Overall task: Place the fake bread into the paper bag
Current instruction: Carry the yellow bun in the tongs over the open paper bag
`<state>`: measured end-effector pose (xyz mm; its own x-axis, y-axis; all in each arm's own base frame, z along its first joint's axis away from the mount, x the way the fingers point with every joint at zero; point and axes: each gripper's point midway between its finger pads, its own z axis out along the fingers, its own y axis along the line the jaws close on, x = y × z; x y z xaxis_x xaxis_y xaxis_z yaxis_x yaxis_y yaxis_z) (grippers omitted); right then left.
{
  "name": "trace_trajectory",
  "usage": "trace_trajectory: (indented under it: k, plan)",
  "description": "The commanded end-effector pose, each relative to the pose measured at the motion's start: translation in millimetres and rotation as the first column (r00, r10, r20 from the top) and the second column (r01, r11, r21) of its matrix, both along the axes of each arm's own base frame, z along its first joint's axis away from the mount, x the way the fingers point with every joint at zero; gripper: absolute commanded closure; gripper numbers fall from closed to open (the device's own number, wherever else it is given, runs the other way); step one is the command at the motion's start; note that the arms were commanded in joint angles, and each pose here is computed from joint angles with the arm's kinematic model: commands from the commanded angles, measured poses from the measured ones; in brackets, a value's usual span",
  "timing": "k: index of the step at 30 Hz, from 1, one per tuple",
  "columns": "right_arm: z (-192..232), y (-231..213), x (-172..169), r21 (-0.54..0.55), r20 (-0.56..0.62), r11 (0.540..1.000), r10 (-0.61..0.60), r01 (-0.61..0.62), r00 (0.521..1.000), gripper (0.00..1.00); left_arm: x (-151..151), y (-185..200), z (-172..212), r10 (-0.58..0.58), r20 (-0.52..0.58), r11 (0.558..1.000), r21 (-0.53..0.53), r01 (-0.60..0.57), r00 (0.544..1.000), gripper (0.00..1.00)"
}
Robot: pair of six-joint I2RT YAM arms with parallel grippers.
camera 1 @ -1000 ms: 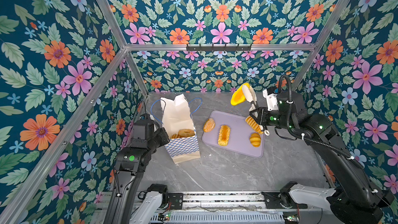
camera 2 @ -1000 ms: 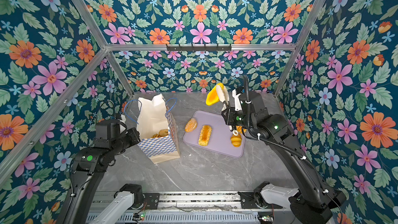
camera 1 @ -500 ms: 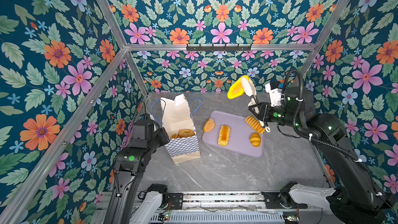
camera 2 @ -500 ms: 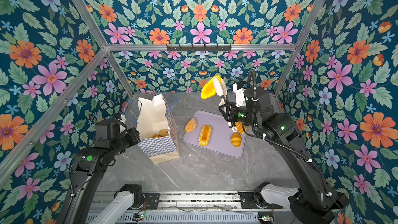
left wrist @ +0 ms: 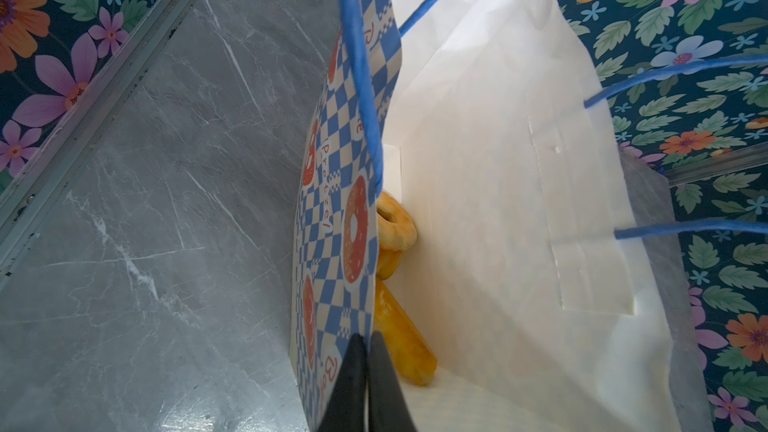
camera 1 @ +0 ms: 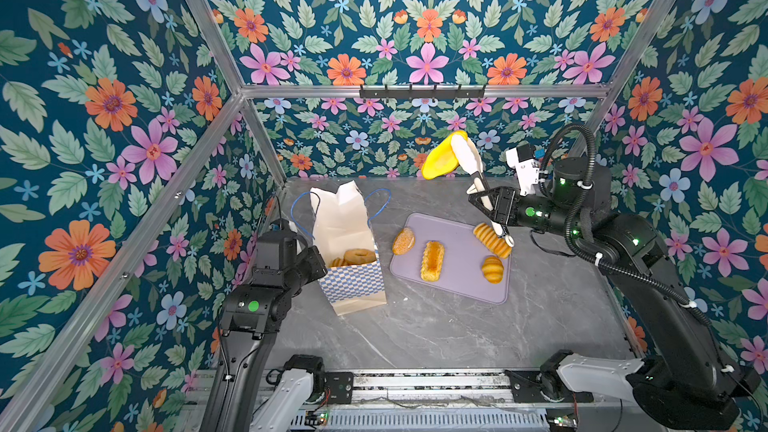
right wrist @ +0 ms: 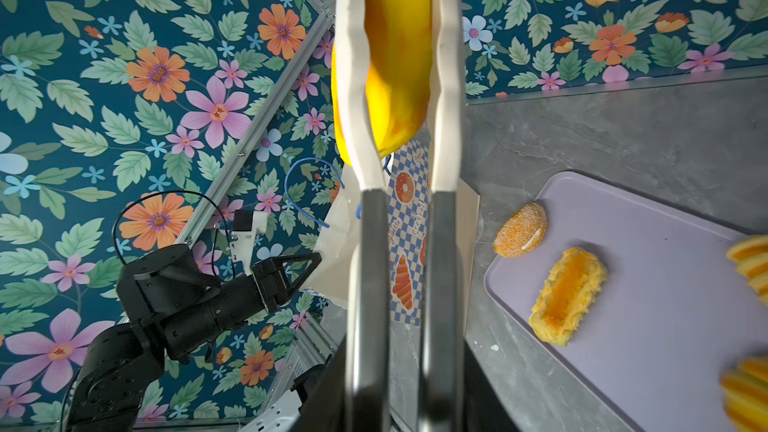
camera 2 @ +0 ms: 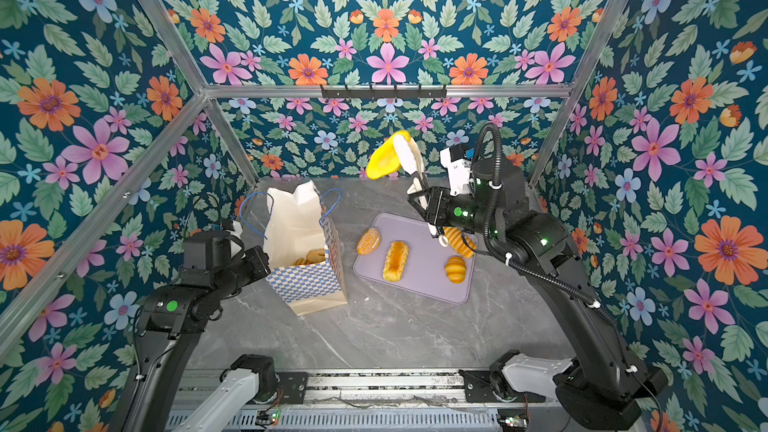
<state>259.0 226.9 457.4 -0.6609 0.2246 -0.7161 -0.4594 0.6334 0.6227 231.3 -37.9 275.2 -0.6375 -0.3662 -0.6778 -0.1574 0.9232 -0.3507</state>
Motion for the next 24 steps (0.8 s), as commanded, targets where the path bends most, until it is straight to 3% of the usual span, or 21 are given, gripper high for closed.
trace_trajectory:
  k: [1, 8, 24]
  plan:
    - [21.4, 12.2, 0.0, 0.088, 0.042, 0.995, 0.048, -0.052, 0.998, 0.69, 2.2, -0.8, 4.9, -0.001, 0.02, 1.0, -0.005, 0.001, 1.0, 0.92]
    - [19.5, 31.2, 0.0, 0.122, 0.026, 0.987, 0.1, -0.102, 0.995, 0.7, 2.1, -0.4, 4.9, 0.001, 0.02, 1.0, -0.006, -0.001, 1.0, 0.92]
    - [1.6, 90.0, -7.3, 0.065, -0.008, 0.975, 0.212, -0.211, 0.977, 0.72, 2.8, -1.3, 5.8, -0.002, 0.022, 1.0, -0.007, 0.002, 1.0, 0.92]
